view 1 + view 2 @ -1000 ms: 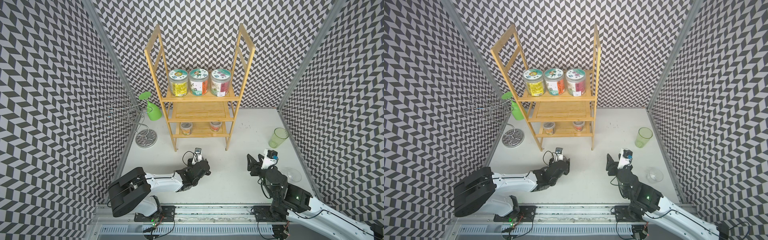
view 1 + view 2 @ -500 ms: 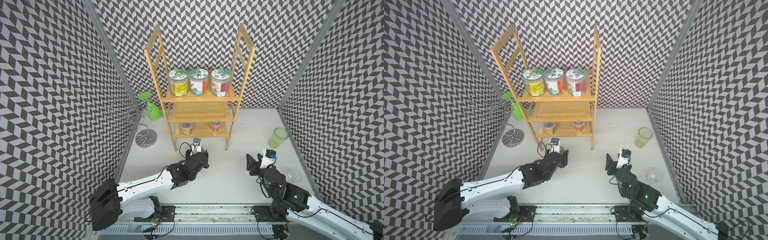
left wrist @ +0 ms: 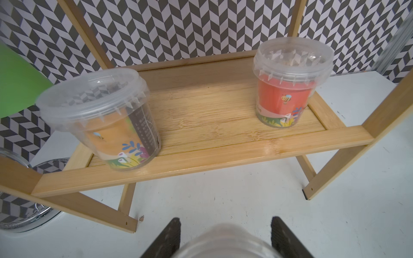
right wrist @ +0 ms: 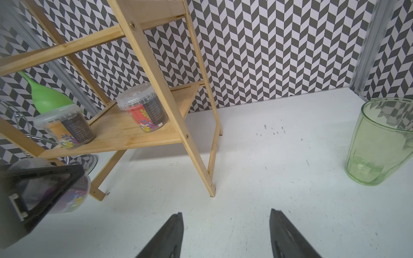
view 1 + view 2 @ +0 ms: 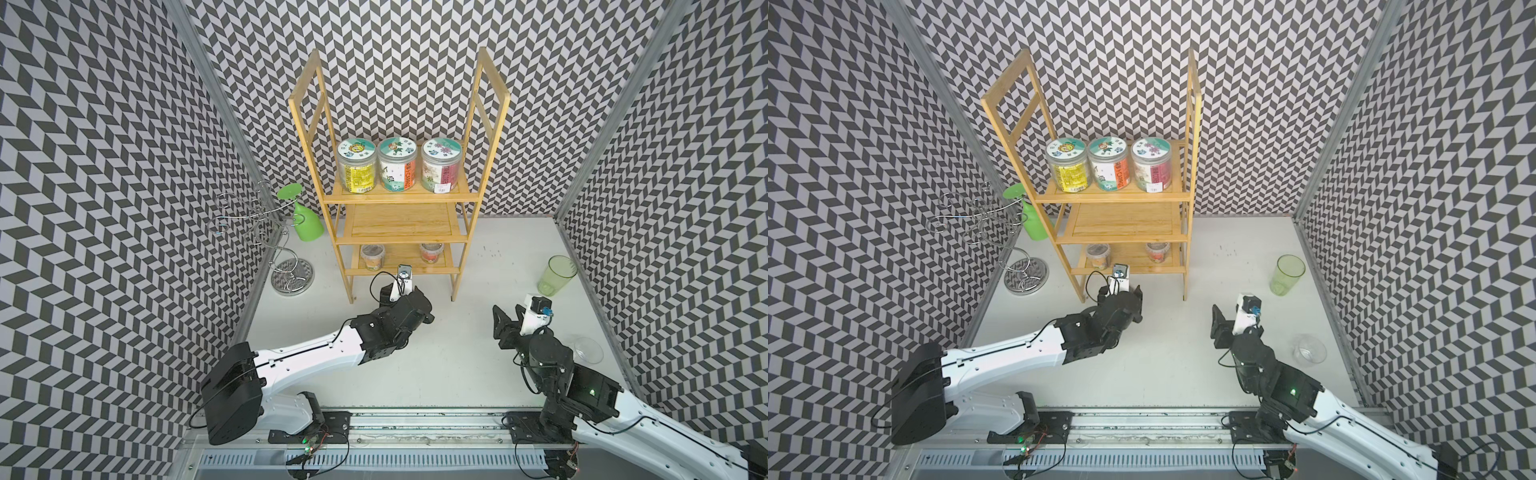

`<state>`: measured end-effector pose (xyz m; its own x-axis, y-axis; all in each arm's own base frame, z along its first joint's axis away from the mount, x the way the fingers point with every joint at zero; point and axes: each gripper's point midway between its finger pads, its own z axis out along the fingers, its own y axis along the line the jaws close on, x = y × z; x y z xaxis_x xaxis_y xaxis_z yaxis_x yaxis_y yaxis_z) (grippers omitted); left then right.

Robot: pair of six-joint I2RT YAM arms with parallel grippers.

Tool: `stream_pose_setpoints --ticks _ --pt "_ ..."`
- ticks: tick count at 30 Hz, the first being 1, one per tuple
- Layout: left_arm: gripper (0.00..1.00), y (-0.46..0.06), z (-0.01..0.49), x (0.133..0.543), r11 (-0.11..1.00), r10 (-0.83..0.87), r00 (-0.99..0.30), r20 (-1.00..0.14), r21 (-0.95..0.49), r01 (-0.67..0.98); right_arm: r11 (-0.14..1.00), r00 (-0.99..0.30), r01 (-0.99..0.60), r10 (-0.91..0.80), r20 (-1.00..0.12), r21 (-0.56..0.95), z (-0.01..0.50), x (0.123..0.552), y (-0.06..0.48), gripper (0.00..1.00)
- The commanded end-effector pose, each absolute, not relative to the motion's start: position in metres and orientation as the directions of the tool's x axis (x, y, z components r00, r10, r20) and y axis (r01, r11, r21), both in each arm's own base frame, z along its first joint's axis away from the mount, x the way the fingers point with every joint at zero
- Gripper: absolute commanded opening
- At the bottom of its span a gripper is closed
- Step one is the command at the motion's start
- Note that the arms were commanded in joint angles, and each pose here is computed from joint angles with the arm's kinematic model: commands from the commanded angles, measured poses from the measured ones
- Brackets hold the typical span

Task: Place the seed container on the shelf
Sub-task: Pick up the seed jar at the center of the board.

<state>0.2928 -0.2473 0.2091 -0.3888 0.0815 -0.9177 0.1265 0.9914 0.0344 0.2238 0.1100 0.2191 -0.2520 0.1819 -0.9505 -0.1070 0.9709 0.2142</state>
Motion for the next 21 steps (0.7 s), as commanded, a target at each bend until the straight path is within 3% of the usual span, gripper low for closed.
stream_pose_setpoints --ticks 1,9,21 --pt "0.57 -0.244 0.241 0.296 0.996 0.0 -0.33 -0.944 -0.031 0.089 0.961 -0.202 -0.111 0.226 -0.953 0.251 0.245 0.225 0.109 0.64" --pt "0.59 -0.224 0.292 0.285 0.995 -0.013 -0.311 -0.95 -0.041 0.085 0.962 -0.194 -0.114 0.222 -0.956 0.247 0.25 0.226 0.108 0.64" --pt "0.6 -0.232 0.306 0.296 0.992 -0.072 -0.308 -0.949 -0.099 0.073 0.954 -0.209 -0.168 0.209 -0.955 0.246 0.252 0.225 0.119 0.64"
